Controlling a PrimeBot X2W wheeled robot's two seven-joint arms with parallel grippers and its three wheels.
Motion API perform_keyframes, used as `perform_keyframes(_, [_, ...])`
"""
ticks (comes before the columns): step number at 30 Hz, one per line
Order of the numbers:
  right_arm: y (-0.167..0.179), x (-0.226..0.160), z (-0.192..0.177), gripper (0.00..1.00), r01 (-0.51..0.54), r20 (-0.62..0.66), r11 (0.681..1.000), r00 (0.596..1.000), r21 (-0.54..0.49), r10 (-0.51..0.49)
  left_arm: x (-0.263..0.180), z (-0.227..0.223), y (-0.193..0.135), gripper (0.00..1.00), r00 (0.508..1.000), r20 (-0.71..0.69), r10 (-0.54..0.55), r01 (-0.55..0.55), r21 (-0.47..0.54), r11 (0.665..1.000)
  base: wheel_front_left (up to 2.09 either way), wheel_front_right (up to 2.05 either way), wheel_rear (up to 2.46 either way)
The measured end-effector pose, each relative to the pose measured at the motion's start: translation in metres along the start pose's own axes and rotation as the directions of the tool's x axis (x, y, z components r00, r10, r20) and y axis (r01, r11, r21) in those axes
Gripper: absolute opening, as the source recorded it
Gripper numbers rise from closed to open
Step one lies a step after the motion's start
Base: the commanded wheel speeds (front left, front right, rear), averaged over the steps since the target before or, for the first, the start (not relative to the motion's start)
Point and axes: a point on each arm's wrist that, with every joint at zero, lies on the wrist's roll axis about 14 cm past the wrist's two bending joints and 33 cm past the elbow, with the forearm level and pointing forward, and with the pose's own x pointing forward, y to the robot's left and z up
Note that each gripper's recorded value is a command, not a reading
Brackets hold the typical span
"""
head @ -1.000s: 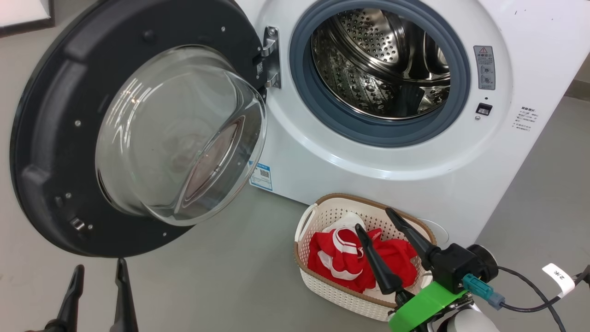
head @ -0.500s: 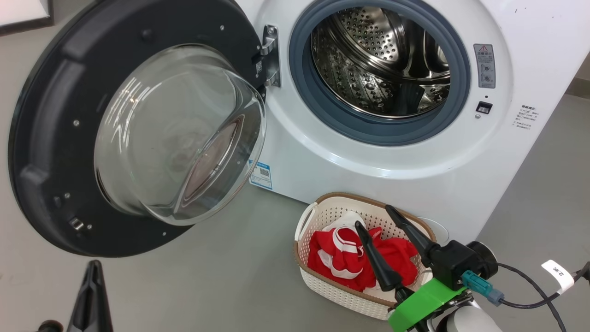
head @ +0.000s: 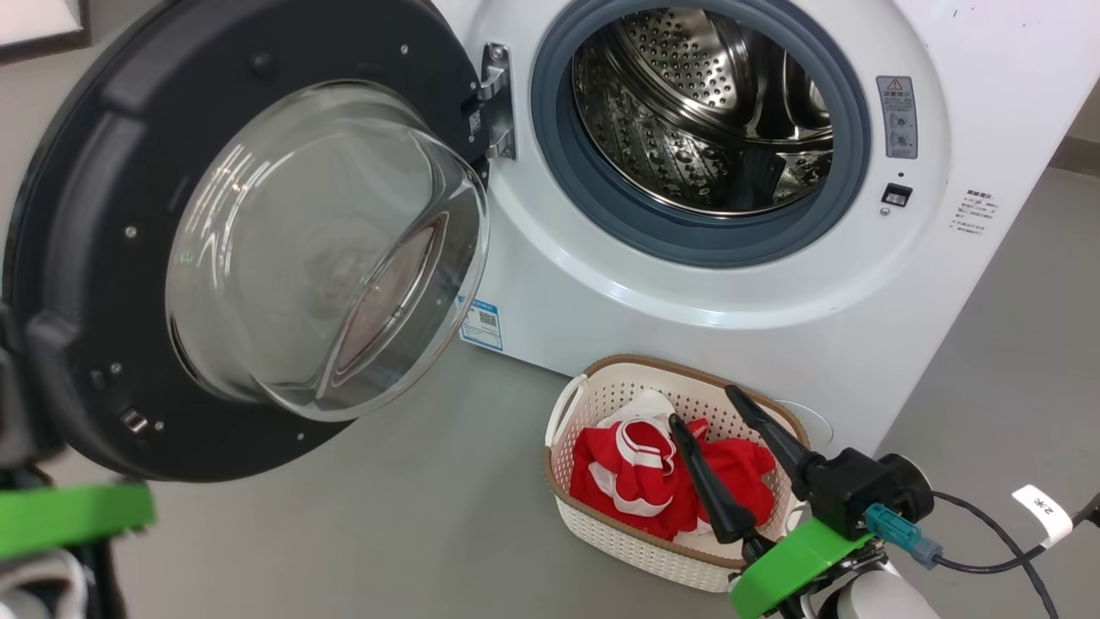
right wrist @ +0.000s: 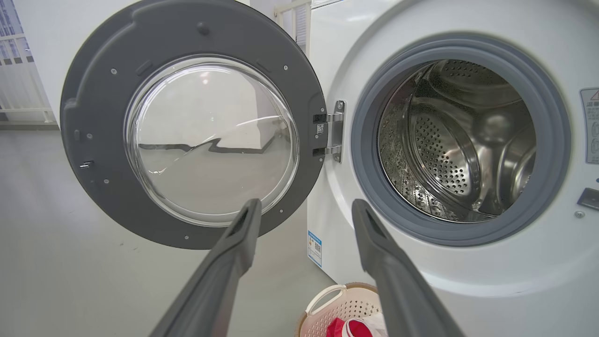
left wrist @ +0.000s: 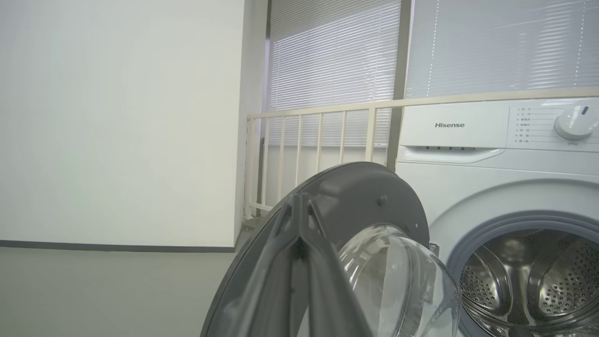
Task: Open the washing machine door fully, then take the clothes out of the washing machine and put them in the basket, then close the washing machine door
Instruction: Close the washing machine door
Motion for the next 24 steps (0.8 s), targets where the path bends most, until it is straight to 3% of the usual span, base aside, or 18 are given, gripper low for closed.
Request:
perform_keyframes(7, [-0.011, -0.002, -0.002, 1.00, 0.030, -0.005, 1.000, 1.000, -0.003, -0.030, 0.053, 0.024, 0.023, 0.00, 0.993, 0.079, 0.089, -0.076, -0.150, 0.986, 0.00, 0.00, 0.00])
perform_keyframes(14, [-0.015, -0.004, -0.004, 1.00, 0.044, -0.008, 0.999, 0.999, -0.001, -0.044, 0.088, -0.001, 0.042, 0.00, 0.985, -0.052, 0.163, -0.171, -0.290, 0.942, 0.00, 0.00, 0.00])
perform_keyframes(17, [-0.018, -0.005, -0.003, 1.00, 0.053, -0.008, 0.999, 0.999, -0.001, -0.053, 0.098, -0.018, 0.045, 0.00, 0.975, -0.136, 0.177, -0.214, -0.354, 0.910, 0.00, 0.00, 0.00])
perform_keyframes(24, [-0.023, -0.007, -0.007, 1.00, 0.067, -0.017, 0.998, 0.998, -0.005, -0.067, 0.107, -0.058, 0.042, 0.00, 0.924, -0.348, 0.161, -0.333, -0.522, 0.785, 0.00, 0.00, 0.00])
